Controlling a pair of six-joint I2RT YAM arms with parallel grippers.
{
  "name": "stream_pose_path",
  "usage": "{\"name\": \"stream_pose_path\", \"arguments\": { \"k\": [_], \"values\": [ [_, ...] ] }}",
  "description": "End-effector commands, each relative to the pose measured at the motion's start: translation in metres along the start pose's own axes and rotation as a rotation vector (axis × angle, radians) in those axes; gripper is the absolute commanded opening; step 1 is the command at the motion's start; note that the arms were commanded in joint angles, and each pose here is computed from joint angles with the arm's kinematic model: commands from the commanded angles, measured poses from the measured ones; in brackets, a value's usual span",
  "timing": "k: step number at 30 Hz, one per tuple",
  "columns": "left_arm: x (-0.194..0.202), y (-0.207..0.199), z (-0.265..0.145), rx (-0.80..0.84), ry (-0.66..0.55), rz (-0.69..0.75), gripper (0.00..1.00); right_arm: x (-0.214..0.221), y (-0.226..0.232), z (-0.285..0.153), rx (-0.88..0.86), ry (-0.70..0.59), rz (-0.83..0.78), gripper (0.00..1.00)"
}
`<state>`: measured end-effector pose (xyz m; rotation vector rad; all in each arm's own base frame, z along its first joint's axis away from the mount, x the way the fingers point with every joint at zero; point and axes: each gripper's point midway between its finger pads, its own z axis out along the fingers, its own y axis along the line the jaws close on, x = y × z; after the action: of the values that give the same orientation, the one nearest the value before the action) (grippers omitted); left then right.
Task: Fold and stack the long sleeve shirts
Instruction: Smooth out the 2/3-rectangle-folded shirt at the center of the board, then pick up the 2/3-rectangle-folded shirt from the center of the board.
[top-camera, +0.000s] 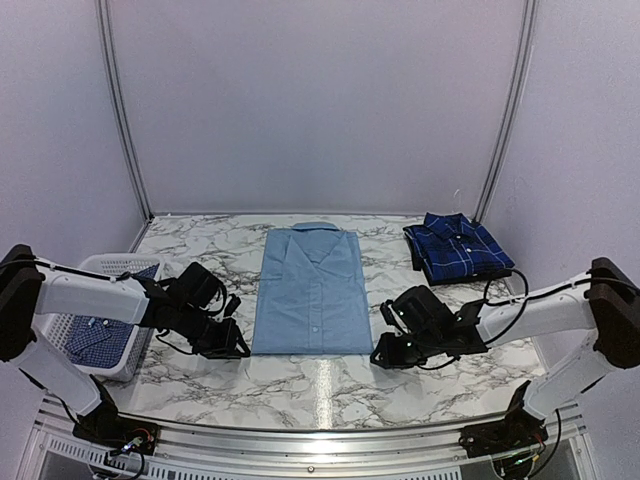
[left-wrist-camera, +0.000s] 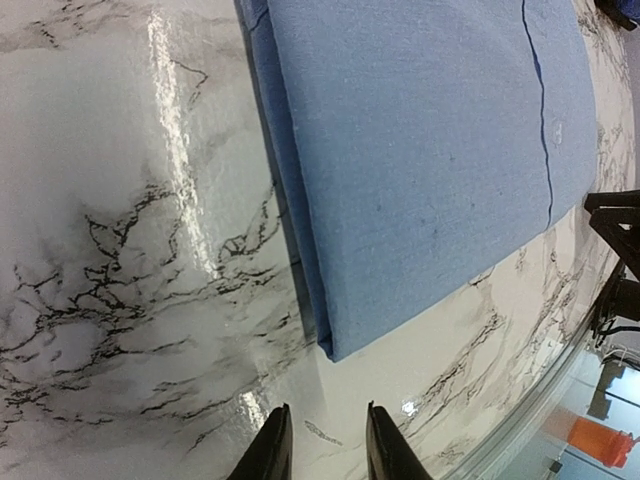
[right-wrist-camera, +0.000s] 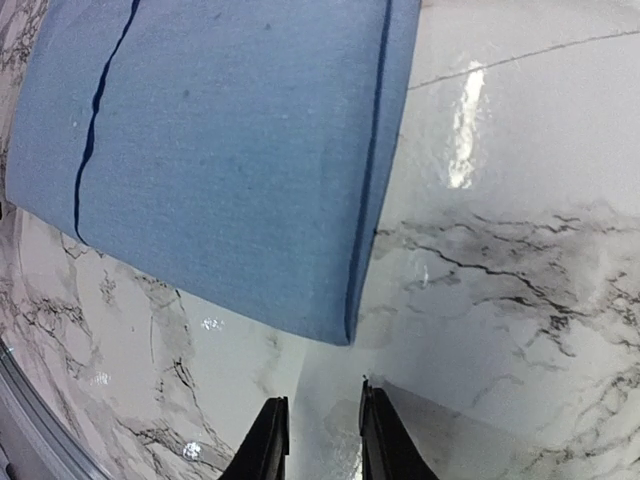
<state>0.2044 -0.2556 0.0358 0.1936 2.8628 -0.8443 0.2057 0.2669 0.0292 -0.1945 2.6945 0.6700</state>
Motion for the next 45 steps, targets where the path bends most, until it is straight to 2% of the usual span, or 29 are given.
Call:
{"name": "stream_pose_path", "arguments": {
  "k": [1, 10, 15, 26, 45],
  "values": [
    [0.001, -0.002, 0.003, 0.013, -0.003, 0.009, 0.28, -0.006, -0.007, -0.012, 0.020, -0.039, 0.030, 0.22],
    [0.000, 0.000, 0.009, 0.013, 0.002, 0.021, 0.28, -0.019, -0.007, -0.006, 0.011, -0.060, -0.001, 0.23],
    [0.002, 0.002, 0.013, 0.002, 0.004, 0.050, 0.27, -0.024, -0.002, 0.002, 0.006, -0.053, -0.083, 0.22],
    [-0.002, 0.010, 0.016, -0.085, -0.048, 0.130, 0.26, -0.013, -0.014, 0.010, 0.130, -0.034, -0.245, 0.21],
    [-0.014, 0.001, 0.028, -0.140, -0.069, 0.215, 0.22, -0.017, -0.012, 0.017, 0.163, -0.042, -0.307, 0.20]
  ]
}}
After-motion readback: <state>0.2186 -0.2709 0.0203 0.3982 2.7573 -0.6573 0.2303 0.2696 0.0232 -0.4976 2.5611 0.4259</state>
